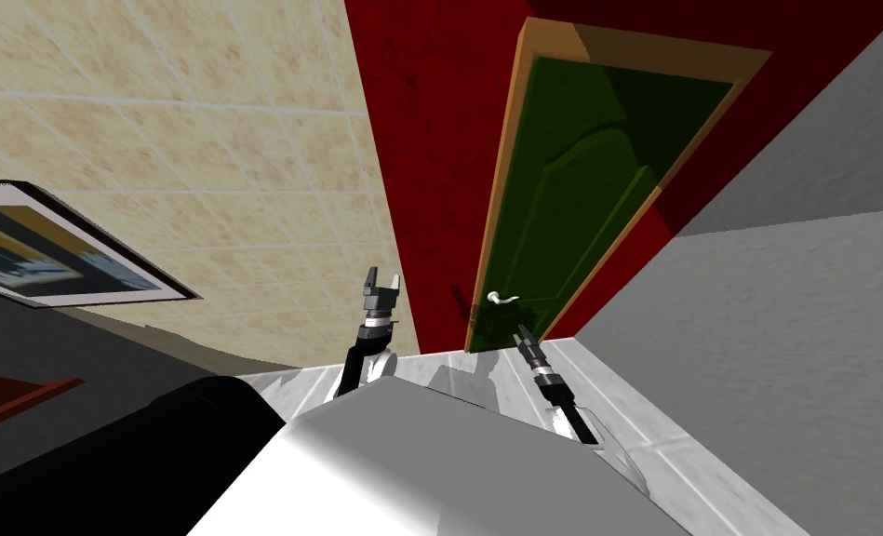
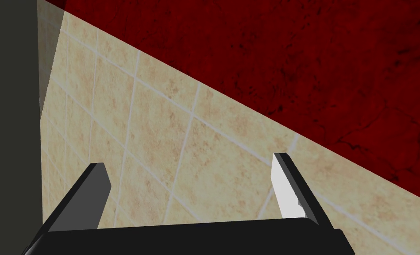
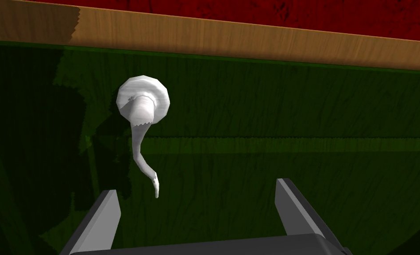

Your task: Pull the door open

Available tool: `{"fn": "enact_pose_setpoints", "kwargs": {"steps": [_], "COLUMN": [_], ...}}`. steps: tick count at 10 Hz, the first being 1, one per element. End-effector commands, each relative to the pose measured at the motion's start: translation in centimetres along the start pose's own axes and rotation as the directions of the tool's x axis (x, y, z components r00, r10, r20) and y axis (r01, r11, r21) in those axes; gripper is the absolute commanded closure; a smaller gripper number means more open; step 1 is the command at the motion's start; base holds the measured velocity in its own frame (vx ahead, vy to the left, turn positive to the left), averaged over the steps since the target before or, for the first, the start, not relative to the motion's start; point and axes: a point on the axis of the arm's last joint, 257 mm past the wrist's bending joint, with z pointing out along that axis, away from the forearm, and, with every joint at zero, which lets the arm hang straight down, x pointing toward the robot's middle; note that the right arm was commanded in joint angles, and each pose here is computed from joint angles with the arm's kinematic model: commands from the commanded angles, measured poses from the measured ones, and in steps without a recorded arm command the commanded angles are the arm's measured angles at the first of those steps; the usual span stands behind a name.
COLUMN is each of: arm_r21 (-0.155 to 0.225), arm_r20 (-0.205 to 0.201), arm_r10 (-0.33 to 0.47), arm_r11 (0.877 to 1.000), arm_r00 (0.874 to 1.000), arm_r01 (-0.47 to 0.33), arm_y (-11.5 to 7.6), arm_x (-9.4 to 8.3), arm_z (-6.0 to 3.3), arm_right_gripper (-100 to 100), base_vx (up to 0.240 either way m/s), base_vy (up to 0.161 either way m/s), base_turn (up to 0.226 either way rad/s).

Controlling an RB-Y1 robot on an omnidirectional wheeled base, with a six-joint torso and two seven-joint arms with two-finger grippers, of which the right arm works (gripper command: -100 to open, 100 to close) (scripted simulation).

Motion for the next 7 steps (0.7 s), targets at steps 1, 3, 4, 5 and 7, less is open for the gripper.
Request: {"fn": "enact_pose_setpoints", "kwargs": {"steps": [1,3,4,5,7], "arm_r21": [0.015,0.041,0.048,0.062,0.075], "arm_r20": [-0.003,-0.006,-0.007,-0.008,-0.009], "arm_r10": [0.003,0.006,0.007,0.009,0.011], "arm_r11": [1.0,0.999,0.999,0.998,0.997], "arm_r00": [1.0,1.0,1.0,1.0,1.0], "arm_r01": [-0.003,-0.006,-0.007,-0.009,-0.011], "arm_y": [-0.7,-1.8,-2.1,-2.6,-3.2], "arm_x": [-0.3,-0.8,-1.0,-1.3,-1.7], "arm_z": [-0.18,-0.53,-0.63,-0.85,-1.06], "arm_right_gripper": [-100,-100,-100,-100,-100], "base_vx": [0.095,0.113,0.095,0.102,0.091], "base_vy": [-0.049,-0.057,-0.057,-0.068,-0.054], "base_turn": [0.057,0.098,0.044,0.079,0.055]}}
